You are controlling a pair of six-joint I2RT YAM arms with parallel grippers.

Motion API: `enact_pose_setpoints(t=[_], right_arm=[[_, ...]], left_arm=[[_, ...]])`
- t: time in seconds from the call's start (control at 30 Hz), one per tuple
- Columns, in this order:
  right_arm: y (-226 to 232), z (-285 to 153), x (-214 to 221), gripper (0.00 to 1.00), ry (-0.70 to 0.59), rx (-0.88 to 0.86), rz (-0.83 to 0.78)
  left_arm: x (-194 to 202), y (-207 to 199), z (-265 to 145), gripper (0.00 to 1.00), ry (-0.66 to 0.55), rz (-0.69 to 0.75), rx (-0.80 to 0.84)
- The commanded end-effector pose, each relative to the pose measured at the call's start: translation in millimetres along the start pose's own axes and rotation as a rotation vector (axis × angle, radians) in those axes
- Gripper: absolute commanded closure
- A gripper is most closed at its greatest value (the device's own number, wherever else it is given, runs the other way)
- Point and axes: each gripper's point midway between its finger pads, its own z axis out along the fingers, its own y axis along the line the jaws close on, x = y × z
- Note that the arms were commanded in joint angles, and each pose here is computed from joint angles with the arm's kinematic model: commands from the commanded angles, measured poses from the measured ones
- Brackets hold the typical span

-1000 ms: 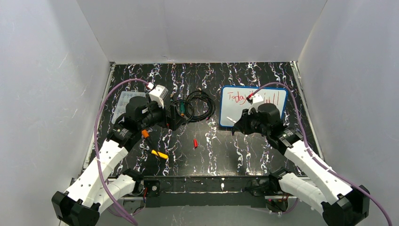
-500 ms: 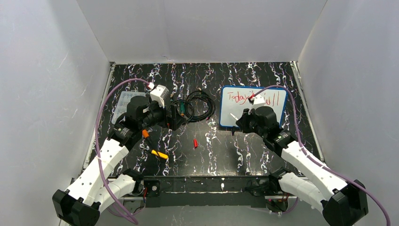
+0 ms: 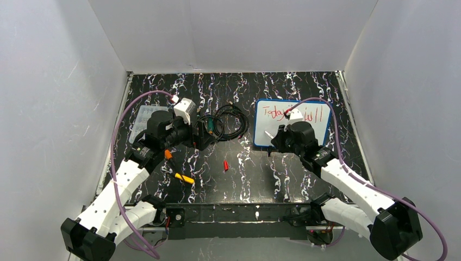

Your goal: Write a sentence on the whiteboard

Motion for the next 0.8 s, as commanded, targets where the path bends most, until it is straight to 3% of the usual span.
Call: enact_pose_setpoints(t=[0.0, 0.77], right_arm=[[3, 4, -6, 0.99, -0.030, -0.011, -0.015], [-21, 0, 17, 0.99, 0.052, 0.099, -0.040]], left_arm=[[0, 0, 1, 0.10, -0.006, 0.009, 0.005], [-1, -1, 0, 0.10, -0.009, 0.009, 0.009]])
